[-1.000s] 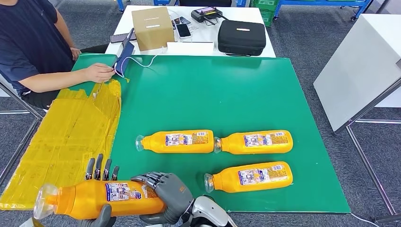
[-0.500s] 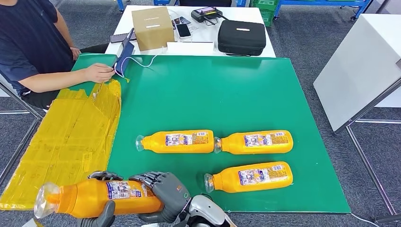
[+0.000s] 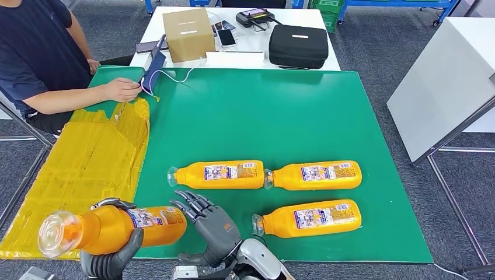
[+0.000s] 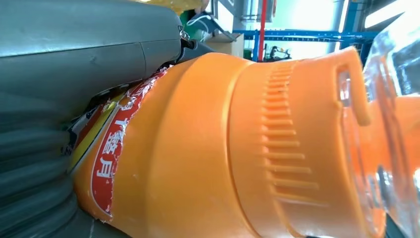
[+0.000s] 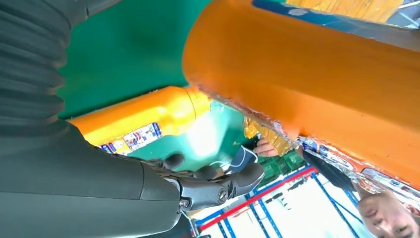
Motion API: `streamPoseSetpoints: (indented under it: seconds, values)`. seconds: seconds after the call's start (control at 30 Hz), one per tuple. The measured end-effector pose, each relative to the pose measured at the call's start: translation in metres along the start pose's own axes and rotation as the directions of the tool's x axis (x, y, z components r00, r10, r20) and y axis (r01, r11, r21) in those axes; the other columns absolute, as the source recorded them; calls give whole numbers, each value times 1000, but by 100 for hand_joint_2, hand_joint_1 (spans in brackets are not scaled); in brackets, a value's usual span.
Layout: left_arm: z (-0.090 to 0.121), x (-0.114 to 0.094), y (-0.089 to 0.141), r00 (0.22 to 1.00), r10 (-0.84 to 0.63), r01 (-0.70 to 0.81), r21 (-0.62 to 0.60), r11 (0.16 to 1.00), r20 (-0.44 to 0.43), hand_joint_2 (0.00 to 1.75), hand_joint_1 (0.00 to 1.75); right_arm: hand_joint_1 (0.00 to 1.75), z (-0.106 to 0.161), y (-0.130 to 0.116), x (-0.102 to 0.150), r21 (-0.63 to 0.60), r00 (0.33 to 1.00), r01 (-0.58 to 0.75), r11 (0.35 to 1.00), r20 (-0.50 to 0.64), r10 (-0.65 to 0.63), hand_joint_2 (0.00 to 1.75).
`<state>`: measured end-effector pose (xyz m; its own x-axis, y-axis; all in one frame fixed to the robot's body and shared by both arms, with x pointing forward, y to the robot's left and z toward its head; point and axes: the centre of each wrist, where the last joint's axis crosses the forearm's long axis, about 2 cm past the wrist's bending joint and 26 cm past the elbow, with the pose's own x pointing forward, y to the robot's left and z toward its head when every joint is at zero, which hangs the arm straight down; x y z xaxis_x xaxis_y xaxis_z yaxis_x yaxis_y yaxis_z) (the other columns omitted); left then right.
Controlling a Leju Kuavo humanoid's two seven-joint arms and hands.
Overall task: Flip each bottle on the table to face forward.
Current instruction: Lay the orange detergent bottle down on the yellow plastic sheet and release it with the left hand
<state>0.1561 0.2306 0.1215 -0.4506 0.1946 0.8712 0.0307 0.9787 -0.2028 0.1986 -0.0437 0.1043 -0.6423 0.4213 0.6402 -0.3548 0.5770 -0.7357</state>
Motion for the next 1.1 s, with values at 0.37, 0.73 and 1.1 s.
streamPoseSetpoints:
  seconds: [0.37,0.73,1.1]
  values:
    - [-26,13,34,459,-886,830,328,451,55,175,175,0,2,-35,3,-154,996,47,987,-70,-58,0]
    - [-37,-26,89,-225,-971,970,81,-231,-74,175,175,0,2,-60,-5,-195,993,89,977,-53,-101,0]
    - [-37,-87,79,-305,-952,946,-127,-299,-29,175,175,0,-10,-74,-6,-200,994,88,976,-39,-98,0]
